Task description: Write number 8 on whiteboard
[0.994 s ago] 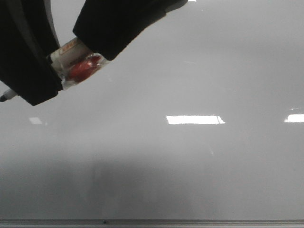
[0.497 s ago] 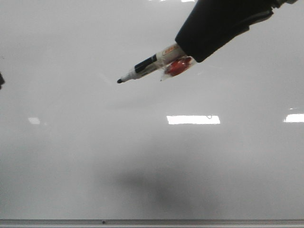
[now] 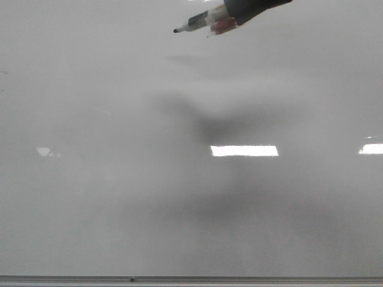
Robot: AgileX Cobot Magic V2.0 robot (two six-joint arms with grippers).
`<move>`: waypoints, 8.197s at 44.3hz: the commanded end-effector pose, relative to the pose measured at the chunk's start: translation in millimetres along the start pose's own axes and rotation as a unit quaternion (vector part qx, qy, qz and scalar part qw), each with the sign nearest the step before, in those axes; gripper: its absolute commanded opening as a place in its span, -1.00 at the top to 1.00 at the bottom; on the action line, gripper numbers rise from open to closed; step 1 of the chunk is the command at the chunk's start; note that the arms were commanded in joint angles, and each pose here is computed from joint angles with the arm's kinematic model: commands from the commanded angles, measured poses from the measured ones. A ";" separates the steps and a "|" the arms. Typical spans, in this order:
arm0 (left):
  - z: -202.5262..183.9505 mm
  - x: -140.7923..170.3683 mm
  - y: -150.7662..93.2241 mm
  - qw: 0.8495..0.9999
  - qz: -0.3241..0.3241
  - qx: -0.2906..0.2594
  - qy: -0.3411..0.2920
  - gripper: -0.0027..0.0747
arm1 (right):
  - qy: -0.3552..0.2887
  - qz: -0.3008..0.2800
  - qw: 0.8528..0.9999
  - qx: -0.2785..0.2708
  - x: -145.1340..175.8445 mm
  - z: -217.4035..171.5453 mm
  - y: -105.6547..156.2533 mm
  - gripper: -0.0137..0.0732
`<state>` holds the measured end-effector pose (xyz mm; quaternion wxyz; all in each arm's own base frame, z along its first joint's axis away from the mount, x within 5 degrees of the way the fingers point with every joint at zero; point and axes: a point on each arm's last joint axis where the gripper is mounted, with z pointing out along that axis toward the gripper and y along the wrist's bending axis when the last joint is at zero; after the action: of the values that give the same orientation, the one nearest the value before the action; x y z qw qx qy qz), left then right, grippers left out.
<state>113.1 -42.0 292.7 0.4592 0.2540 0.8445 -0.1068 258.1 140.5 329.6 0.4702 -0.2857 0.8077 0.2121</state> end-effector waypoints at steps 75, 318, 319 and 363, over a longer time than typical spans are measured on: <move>-5.3 -12.6 3.1 0.999 -0.016 -0.018 -0.046 0.98 | 0.045 0.042 0.998 -0.005 20.6 86.4 8.5 0.82; 168.1 1.6 98.5 0.955 -0.155 -0.244 -0.059 0.47 | -0.157 0.050 0.968 0.191 124.2 -165.4 30.1 0.84; 168.1 1.6 98.5 0.955 -0.155 -0.245 -0.059 0.44 | -0.157 0.050 0.968 0.191 124.2 -165.4 30.1 0.84; 89.0 -9.8 95.1 0.953 -0.128 -0.254 -0.101 -0.37 | -0.157 0.050 0.968 0.191 124.2 -165.4 30.1 0.84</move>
<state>242.3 -1.1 225.4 0.5157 -0.0201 0.8564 0.0157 81.5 31.9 284.8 0.5875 -0.1332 0.7887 0.1228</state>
